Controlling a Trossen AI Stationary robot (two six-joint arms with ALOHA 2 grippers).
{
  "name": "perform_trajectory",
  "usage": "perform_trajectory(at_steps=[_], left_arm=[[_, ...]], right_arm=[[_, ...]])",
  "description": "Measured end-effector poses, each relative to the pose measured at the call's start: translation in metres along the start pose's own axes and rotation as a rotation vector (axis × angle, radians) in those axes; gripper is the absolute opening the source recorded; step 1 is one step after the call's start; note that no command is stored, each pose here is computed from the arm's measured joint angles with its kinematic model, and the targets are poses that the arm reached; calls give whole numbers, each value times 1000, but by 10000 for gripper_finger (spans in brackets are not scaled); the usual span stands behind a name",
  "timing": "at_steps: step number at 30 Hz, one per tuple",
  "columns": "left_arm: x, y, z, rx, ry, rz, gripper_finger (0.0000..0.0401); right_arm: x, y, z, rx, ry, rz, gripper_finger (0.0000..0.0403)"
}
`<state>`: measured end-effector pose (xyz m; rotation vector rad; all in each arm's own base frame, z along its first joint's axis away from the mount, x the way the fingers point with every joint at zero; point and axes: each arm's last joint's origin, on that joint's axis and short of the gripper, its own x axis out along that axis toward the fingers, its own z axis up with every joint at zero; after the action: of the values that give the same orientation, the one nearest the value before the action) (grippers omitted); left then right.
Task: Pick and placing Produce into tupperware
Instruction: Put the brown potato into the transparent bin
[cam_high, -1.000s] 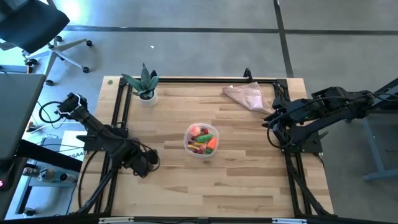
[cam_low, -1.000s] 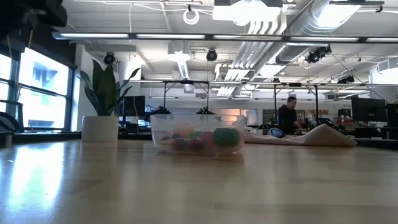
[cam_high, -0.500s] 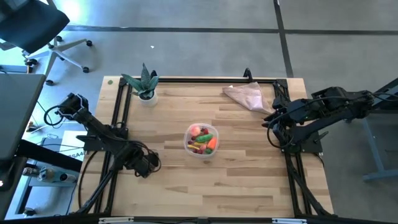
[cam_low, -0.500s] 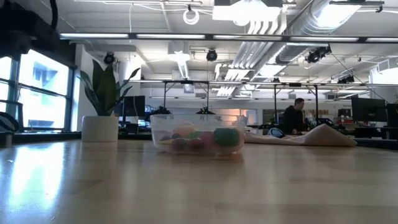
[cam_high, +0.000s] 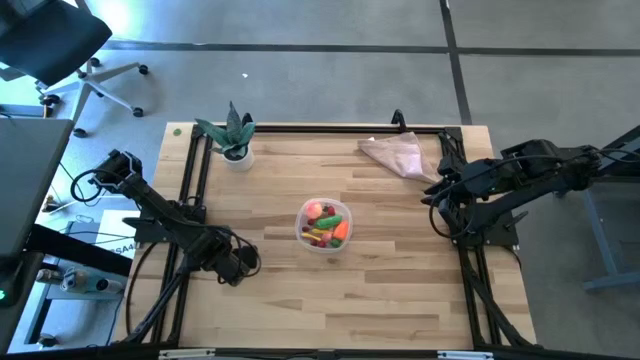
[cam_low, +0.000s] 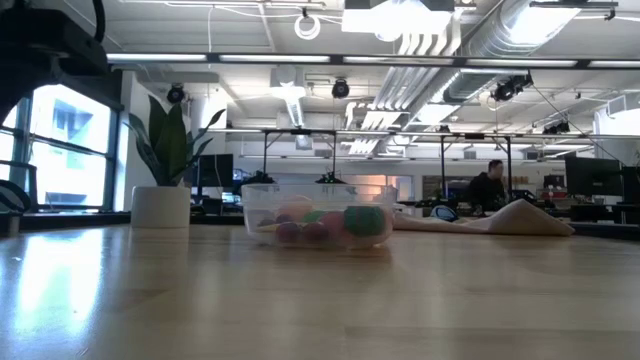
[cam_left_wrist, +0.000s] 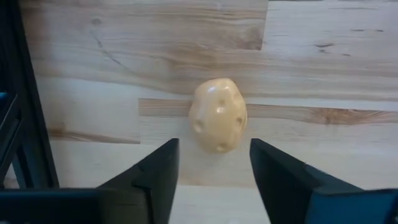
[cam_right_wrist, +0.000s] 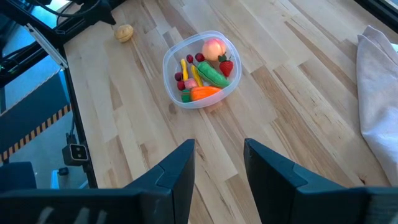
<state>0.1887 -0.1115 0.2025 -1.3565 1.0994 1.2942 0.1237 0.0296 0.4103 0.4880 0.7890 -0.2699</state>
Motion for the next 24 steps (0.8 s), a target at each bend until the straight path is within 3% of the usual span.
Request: perform_trajectory(at_steps=[8, 24], left_arm=[[1, -1, 1, 43, -32, -11, 252], [17, -8, -7, 42, -22, 21, 260]], right_arm=[[0, 0, 0, 0, 0, 0, 130], [0, 0, 0, 0, 0, 0, 130]])
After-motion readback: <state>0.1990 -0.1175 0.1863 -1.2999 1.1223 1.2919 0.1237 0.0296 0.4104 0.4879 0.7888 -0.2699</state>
